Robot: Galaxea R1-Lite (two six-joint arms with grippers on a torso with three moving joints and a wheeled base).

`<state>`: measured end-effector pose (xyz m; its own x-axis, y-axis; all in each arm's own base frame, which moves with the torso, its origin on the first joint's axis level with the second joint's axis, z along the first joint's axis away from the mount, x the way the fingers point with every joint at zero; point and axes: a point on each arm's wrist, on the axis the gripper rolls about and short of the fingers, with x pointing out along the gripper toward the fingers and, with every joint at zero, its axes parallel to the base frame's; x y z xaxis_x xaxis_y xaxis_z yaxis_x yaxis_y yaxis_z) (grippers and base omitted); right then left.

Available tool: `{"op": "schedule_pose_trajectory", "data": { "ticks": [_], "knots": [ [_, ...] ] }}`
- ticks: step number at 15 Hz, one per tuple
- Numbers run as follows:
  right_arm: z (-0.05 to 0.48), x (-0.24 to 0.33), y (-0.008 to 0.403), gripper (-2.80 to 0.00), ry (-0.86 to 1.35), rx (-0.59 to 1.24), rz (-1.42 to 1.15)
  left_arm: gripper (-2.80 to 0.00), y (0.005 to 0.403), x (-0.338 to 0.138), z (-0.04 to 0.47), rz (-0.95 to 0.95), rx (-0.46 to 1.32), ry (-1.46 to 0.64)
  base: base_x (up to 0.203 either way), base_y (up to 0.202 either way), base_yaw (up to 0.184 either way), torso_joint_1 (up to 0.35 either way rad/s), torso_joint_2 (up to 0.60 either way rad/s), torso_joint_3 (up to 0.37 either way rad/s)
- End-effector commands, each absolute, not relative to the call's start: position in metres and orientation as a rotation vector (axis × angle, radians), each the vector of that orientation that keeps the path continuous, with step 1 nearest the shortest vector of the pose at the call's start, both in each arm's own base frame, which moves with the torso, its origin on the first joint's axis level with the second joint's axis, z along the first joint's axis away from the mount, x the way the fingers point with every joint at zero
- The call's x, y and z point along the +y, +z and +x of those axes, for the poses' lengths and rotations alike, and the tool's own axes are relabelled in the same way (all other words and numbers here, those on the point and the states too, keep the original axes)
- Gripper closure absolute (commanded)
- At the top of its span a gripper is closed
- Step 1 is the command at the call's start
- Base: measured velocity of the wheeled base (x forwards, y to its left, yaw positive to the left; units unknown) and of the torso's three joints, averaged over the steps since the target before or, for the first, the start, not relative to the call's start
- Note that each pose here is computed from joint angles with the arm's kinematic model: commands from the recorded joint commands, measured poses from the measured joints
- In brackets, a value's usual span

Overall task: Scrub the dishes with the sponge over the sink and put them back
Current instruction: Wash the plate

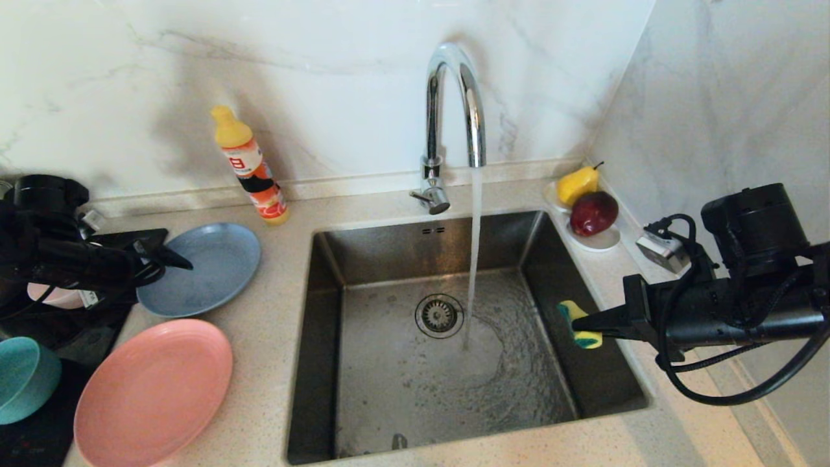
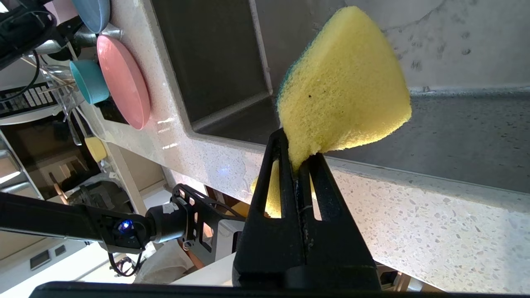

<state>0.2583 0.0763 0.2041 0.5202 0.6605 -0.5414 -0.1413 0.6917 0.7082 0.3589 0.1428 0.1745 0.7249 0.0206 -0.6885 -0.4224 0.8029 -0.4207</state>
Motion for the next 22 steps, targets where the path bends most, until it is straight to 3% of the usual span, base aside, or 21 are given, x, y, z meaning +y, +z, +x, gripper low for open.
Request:
{"op": "schedule_pose_trajectory", "data": {
  "ticks": [1,2,3,13,22],
  "knots": [
    [0.259,0.076,0.204,0.0,0.522,0.906,0.659,-2.8,0.172,0.144,0.36,-0.604,0.732,0.262,0.0,0.0,0.0,0.0,0.0,0.0],
    [0.259,0.076,0.204,0.0,0.522,0.905,0.659,-2.8,0.172,0.144,0.361,-0.602,0.731,0.262,0.0,0.0,0.0,0.0,0.0,0.0],
    [0.259,0.076,0.204,0.0,0.522,0.905,0.659,0.0,0.172,0.144,0.362,-0.601,0.729,0.263,0.0,0.0,0.0,0.0,0.0,0.0],
    [0.265,0.077,0.197,0.0,0.512,0.926,0.661,0.0,0.159,0.15,0.362,-0.516,0.787,0.318,0.0,0.0,0.0,0.0,0.0,0.0],
    [0.266,0.077,0.199,0.0,0.524,0.893,0.661,0.0,0.212,0.155,0.327,-0.492,0.686,0.341,0.0,0.0,0.0,0.0,0.0,0.0]
  ]
}}
